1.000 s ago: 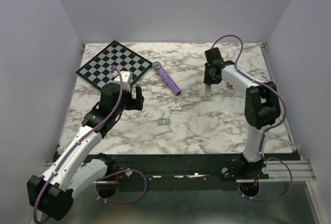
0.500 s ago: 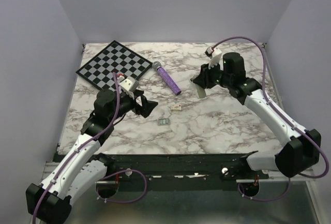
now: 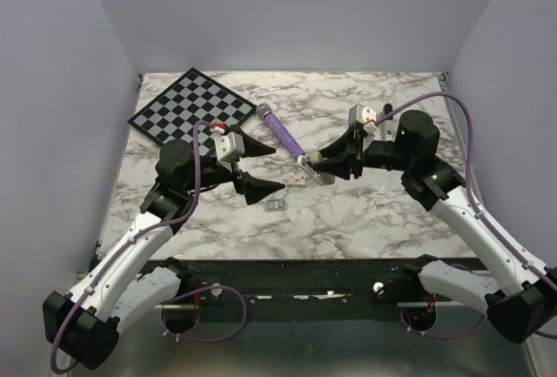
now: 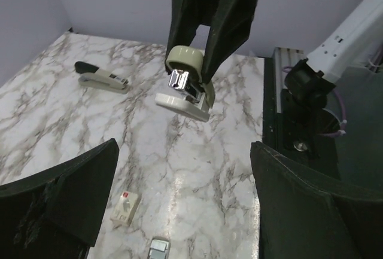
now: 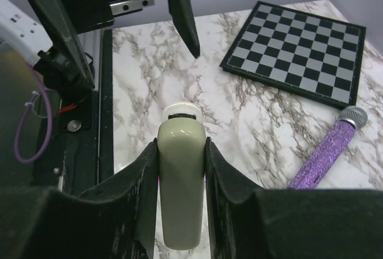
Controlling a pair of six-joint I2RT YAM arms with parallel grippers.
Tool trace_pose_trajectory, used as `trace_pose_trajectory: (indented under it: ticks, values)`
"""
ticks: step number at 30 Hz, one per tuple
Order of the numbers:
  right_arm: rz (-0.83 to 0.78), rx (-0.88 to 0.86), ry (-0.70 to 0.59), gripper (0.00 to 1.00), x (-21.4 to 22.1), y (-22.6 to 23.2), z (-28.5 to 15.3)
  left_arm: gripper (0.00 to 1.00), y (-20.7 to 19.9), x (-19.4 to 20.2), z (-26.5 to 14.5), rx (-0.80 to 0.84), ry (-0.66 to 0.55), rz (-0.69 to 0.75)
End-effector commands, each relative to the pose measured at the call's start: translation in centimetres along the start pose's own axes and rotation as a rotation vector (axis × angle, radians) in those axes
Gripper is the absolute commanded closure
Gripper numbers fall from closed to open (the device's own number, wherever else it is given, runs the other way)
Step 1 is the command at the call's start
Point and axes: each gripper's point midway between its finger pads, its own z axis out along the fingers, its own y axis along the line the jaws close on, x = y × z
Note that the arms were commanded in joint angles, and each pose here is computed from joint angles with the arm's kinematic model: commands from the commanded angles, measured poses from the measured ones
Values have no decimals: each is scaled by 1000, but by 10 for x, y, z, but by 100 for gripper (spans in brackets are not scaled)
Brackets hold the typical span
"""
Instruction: Load the staples into the stapler
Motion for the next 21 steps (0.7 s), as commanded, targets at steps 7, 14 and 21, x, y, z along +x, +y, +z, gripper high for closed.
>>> trace_pose_trajectory:
  ticks: [7, 14, 21]
  values:
    - [-145, -214, -91, 99, -17, 44, 1, 11, -36, -25, 32, 248, -45, 93]
    - [-164, -236, -124, 99, -25, 50, 1, 24, -40, -19, 43, 289, -22, 67]
    - [-163, -245, -142, 99, -29, 52, 1, 30, -44, -12, 46, 299, -1, 61]
